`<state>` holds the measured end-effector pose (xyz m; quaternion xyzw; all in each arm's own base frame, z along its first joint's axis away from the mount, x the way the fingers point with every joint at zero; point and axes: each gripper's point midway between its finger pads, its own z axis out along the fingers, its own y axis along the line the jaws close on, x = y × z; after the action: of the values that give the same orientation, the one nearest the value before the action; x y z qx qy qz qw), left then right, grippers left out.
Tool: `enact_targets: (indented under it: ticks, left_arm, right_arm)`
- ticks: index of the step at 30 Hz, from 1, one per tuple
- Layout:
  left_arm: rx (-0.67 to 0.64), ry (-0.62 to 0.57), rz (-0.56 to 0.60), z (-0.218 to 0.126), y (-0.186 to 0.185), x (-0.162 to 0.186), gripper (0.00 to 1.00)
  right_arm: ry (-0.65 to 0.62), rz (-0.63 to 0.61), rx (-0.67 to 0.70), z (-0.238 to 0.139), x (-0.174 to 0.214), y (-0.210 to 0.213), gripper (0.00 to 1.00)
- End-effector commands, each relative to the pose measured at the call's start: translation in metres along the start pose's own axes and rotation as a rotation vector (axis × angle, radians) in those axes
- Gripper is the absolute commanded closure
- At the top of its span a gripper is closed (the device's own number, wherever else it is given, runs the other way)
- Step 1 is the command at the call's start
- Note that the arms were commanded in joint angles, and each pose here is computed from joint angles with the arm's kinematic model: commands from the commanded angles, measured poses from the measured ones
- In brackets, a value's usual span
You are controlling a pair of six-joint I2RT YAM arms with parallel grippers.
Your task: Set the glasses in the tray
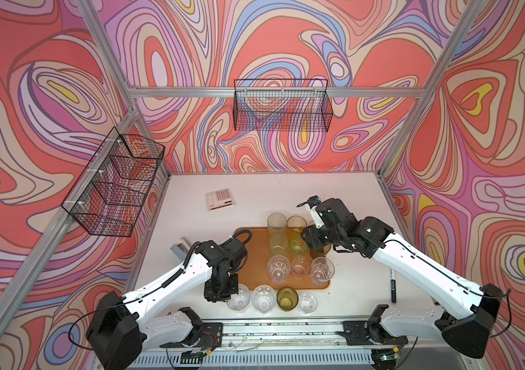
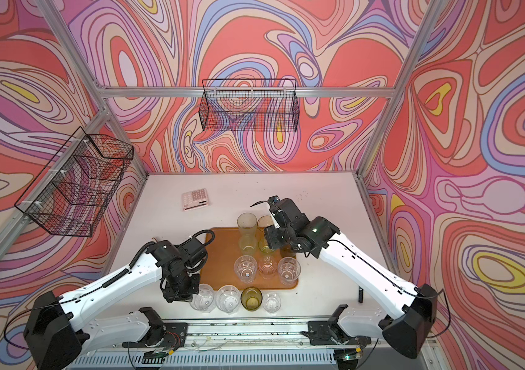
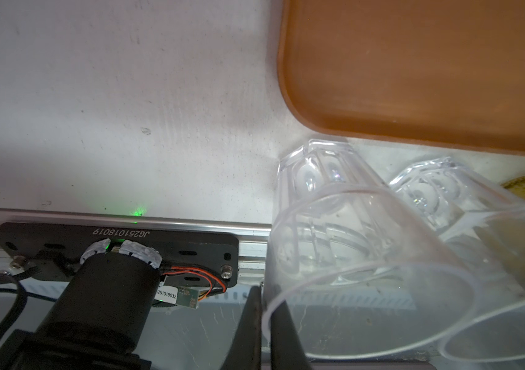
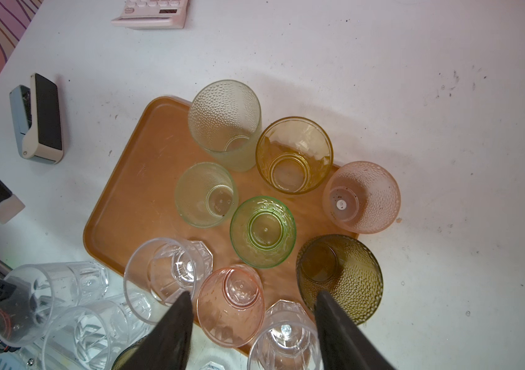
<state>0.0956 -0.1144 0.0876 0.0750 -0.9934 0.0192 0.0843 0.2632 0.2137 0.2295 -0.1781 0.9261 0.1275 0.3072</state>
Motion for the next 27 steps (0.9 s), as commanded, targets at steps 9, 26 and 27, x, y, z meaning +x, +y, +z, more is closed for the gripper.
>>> enact_targets:
  ticks: [9,26,27]
  left_arm:
    - [-0.057,0.001,-0.012,-0.020,0.015,0.003,1.00]
    - [-0.067,-0.043,0.062,-0.059,0.015,-0.022,1.00]
    - [-0.063,-0.045,0.068,-0.061,0.014,-0.025,1.00]
  right_arm:
    - [-0.032,-0.006,-0.013,-0.005,-0.012,0.003,0.38]
    - [-0.039,-0.001,0.000,-0.012,-0.011,0.000,0.38]
    - [-0.040,-0.001,0.003,-0.012,-0.011,-0.001,0.38]
